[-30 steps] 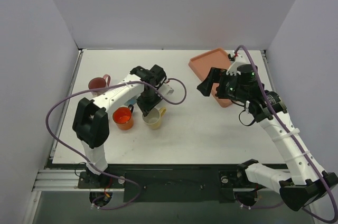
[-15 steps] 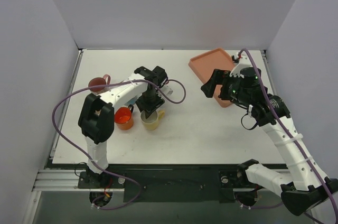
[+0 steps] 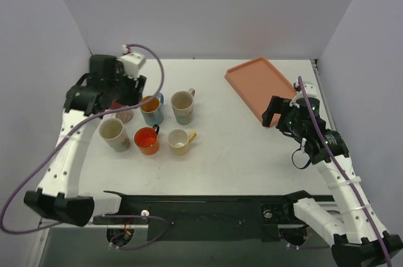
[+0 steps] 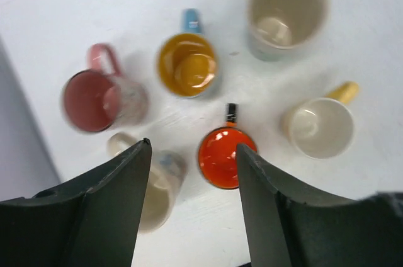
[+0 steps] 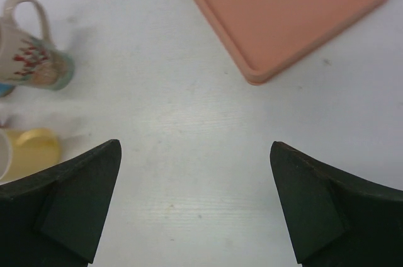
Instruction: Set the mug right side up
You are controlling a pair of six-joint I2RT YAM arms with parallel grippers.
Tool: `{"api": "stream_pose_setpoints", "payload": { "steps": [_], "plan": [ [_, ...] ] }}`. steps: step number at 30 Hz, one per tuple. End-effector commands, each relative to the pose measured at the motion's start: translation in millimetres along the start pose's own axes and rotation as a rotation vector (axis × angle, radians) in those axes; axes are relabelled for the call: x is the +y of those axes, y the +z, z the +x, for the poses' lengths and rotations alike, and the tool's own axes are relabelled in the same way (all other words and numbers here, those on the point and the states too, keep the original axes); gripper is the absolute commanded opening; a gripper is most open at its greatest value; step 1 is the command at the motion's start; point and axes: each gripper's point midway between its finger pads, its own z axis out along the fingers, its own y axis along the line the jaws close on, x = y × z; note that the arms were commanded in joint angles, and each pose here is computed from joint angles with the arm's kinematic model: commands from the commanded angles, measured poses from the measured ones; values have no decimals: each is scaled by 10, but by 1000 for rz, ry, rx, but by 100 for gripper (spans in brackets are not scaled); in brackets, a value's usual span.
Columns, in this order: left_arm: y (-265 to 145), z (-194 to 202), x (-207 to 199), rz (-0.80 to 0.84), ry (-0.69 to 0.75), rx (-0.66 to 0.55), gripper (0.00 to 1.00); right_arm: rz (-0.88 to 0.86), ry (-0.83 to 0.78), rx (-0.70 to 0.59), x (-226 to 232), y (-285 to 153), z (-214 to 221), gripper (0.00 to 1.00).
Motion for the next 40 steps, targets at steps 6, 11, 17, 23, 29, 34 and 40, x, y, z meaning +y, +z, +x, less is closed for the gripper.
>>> {"api": "stream_pose_setpoints", "payload": {
  "steps": [6,11,17,23,29,34,40],
  "plan": [
    [-598,632,726,-342,-304,-403,76,524,46,-157,-1133,-326,255,100],
    [-677,951,802,-514,-367,-619,88,631,129,-226,-1368,-387,468,100],
    [-417,1232,648,-473,-411,-689,88,601,171,-234,-1322,-320,497,100],
    [-179,1328,684,-461,-487,-633,88,561,172,-248,-1312,-194,608,100],
    [-55,1385,623,-424,-451,-600,89,552,172,-255,-1361,-128,797,100],
    [41,1425,604,-407,-440,-574,89,569,177,-287,-1415,-151,823,100],
    [66,1419,606,-404,-441,-581,90,583,227,-366,-1472,-187,812,100]
  ]
}}
